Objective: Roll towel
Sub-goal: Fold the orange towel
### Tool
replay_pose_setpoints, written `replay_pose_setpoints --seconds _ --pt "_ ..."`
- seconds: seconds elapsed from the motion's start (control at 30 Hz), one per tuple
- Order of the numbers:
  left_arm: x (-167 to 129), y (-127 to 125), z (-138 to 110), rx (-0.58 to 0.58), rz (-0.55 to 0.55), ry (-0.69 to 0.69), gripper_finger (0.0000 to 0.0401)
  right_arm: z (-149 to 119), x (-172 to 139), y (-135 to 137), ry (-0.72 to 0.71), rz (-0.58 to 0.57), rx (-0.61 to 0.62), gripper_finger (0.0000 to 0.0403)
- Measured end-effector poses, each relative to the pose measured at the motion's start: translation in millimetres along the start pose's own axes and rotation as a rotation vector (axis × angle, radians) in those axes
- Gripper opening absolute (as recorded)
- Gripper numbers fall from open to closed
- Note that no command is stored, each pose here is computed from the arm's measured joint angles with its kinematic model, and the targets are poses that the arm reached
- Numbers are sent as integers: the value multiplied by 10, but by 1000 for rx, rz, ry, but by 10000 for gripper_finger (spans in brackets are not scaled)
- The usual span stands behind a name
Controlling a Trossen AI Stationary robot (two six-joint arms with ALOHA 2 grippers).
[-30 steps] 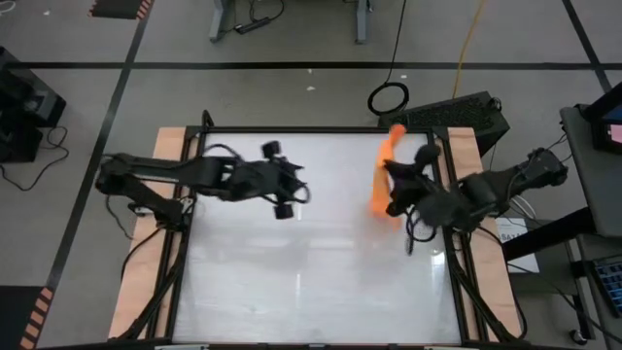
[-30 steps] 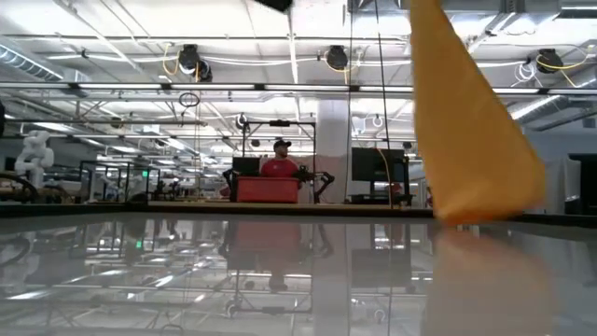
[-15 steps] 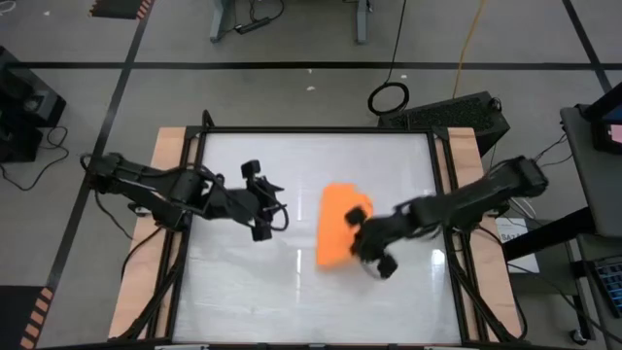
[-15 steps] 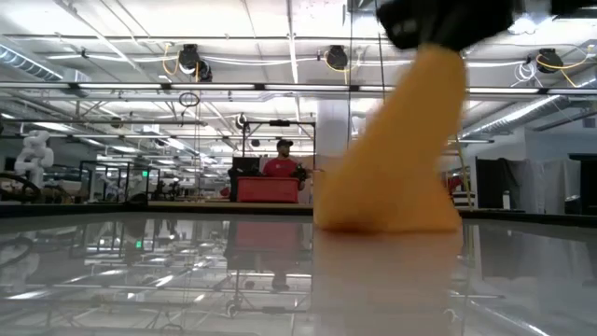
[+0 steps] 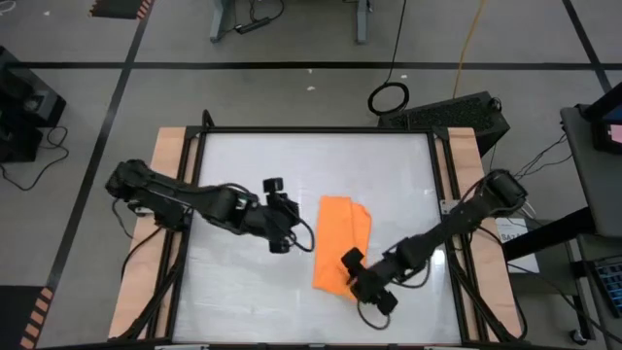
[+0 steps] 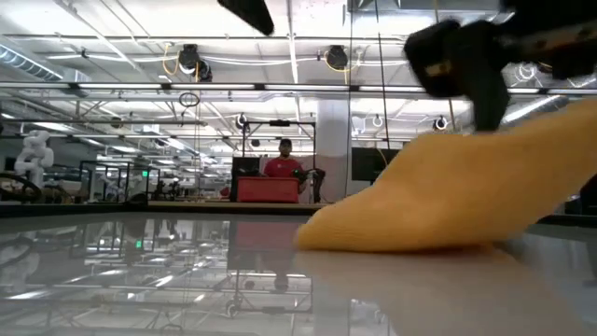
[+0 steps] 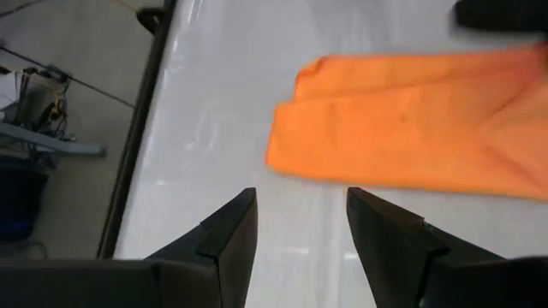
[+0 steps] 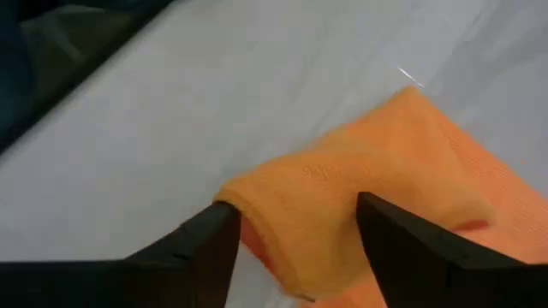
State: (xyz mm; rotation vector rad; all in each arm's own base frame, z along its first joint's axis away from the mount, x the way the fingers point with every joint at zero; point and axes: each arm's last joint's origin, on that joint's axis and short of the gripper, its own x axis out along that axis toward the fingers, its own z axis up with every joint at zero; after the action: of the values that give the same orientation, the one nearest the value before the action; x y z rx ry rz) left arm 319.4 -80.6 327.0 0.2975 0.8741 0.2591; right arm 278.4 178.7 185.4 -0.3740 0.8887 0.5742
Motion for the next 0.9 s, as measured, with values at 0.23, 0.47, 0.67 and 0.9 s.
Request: replay_pose_setpoints --seconds 0.23,0.47,0.67,0.9 --pt "738 -241 -18 102 -27 124 187 236 -288 294 -117 32 -52 223" --pt "1547 -448 -59 136 -183 115 187 123 -285 356 6 -121 -40 200" --pt "1907 -511 -135 166 -263 105 187 -85 -247 275 123 -304 154 189" --pt "1999 -481 -75 169 -377 11 187 -507 -21 178 114 -375 338 171"
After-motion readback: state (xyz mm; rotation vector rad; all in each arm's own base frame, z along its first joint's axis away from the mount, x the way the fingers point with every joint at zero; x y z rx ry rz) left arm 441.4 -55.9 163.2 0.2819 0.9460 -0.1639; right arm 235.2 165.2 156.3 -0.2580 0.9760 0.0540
